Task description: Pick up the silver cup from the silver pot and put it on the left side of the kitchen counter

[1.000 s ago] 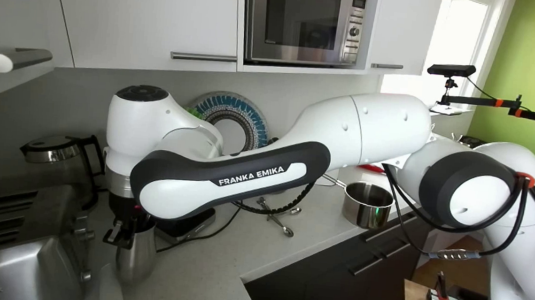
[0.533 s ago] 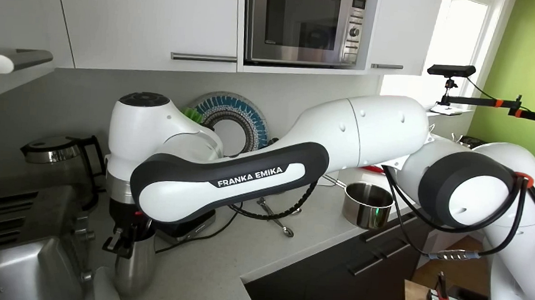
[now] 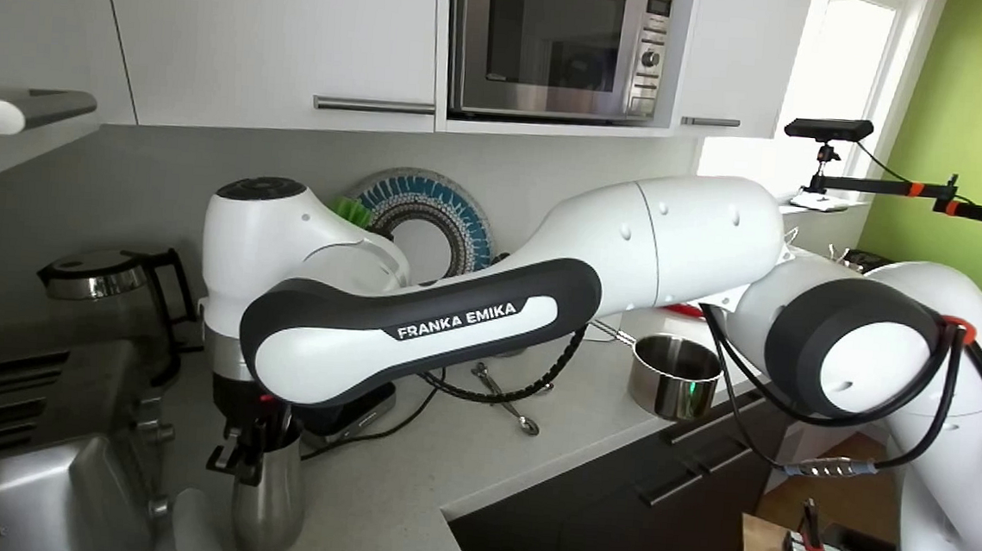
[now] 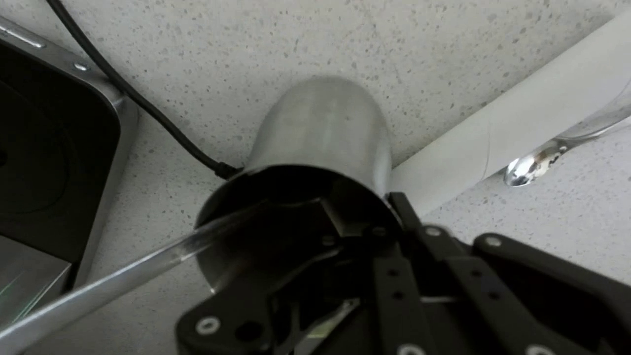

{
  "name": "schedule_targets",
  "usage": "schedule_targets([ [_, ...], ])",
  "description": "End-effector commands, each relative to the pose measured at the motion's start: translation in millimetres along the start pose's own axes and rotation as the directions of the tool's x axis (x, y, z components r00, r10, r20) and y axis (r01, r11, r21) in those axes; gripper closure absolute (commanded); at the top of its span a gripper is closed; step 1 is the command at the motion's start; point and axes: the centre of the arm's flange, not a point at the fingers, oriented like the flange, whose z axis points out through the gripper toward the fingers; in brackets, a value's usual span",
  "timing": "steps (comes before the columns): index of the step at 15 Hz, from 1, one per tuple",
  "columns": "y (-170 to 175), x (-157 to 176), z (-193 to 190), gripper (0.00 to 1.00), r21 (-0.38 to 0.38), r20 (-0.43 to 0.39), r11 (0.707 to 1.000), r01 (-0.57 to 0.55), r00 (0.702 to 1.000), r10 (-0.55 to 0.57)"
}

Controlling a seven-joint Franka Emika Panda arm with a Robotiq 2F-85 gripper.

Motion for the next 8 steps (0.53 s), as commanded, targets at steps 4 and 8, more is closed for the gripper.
schedule_targets([
  [4, 5.8, 8.0, -19.9, 0.39, -0.037, 0.073, 0.999, 0.025, 0.997, -0.022],
  [8, 1.6, 16.6, -49.3, 0.11, -0.078, 0.105, 0.992, 0.103, 0.99, -0.094],
])
